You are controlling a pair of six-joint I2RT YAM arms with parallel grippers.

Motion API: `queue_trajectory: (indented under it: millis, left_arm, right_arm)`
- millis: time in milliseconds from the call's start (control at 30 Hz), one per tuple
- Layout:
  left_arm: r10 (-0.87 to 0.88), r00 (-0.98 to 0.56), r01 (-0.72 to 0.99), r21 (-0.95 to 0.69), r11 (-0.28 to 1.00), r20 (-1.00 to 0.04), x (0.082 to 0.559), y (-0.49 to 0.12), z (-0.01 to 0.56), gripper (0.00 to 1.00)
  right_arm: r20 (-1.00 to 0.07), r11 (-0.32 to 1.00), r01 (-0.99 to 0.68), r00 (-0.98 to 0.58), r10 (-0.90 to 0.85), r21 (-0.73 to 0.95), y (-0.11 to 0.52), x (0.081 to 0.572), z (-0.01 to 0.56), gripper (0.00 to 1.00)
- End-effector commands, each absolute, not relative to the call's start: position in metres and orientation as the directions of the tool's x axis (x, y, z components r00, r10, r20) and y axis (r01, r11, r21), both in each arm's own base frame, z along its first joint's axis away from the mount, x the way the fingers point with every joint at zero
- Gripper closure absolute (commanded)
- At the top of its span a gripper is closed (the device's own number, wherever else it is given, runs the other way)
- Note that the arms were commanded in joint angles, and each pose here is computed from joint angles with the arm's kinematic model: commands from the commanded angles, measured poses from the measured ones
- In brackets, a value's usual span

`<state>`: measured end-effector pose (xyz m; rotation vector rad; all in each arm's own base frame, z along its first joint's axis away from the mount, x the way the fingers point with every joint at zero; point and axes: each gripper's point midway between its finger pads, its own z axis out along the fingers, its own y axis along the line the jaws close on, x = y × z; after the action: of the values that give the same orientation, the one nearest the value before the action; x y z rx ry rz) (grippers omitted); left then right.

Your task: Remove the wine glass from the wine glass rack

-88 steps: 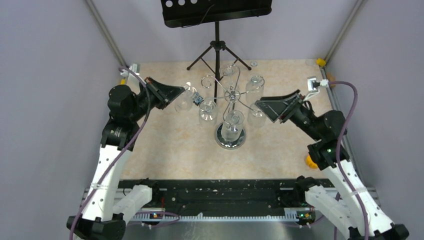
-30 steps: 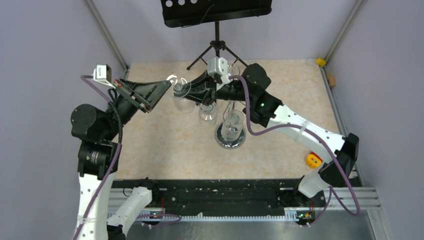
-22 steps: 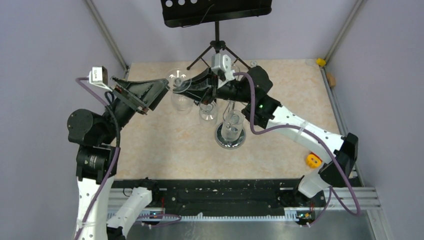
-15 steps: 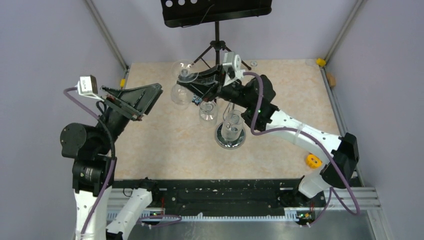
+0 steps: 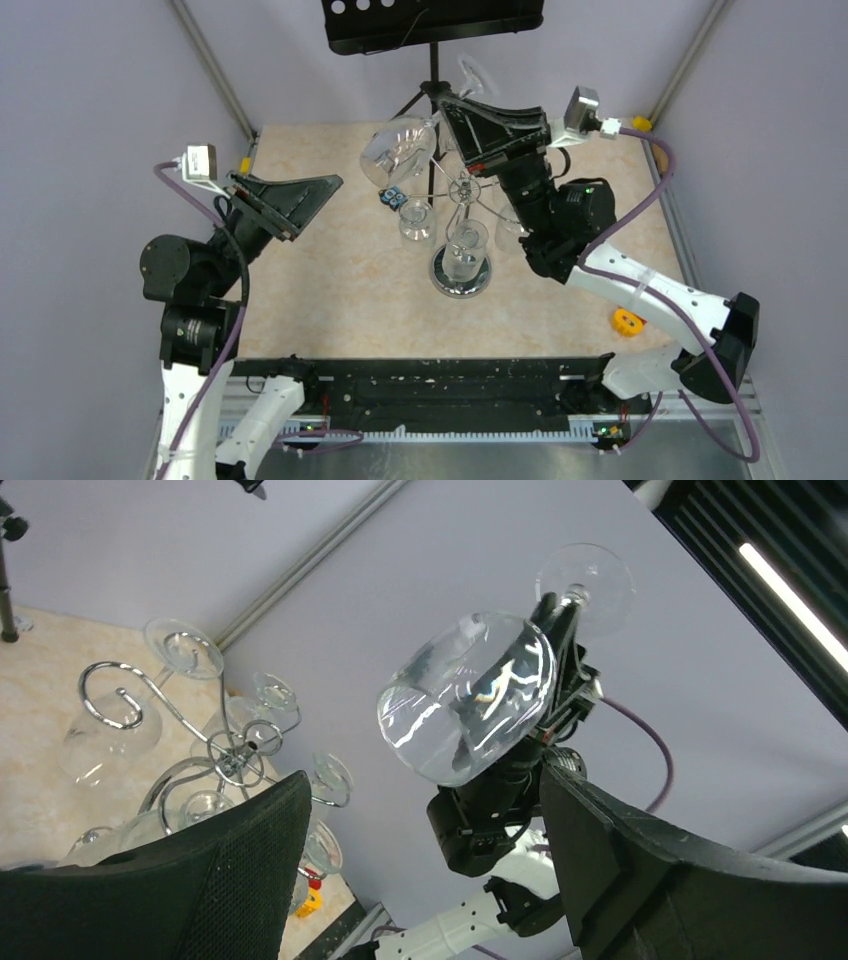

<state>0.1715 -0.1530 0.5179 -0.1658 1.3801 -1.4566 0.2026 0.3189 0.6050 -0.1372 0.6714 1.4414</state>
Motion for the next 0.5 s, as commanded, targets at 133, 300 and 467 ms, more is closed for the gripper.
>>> queue_trajectory:
  millis: [133,300,467]
  left_arm:
    - [-0.669,-0.462,0.752,-0.657,0.053,-0.583,0.135,-0.17,0.55,0.19]
    - [-0.683,-0.456,0.744,-0.666,0.061,-0.571,0.14,-0.168,0.548,0.27]
    - [-0.68,-0.46,0.745,-0.665,0.053,-0.57,0.139,-0.169,0.551,0.33]
  right_arm:
    - [-0.203,-0.113,-0.842,-0.255,0.945,0.527,0.294,0.215,0.611,1.0]
    - [-0.163,-0.201,-0.809,-0.342,0.926,0.553,0.302,0.217,0.605,1.0]
    - [-0.153,-0.228,-0.776,-0.384,0.91,0.589,0.312,0.223,0.594,1.0]
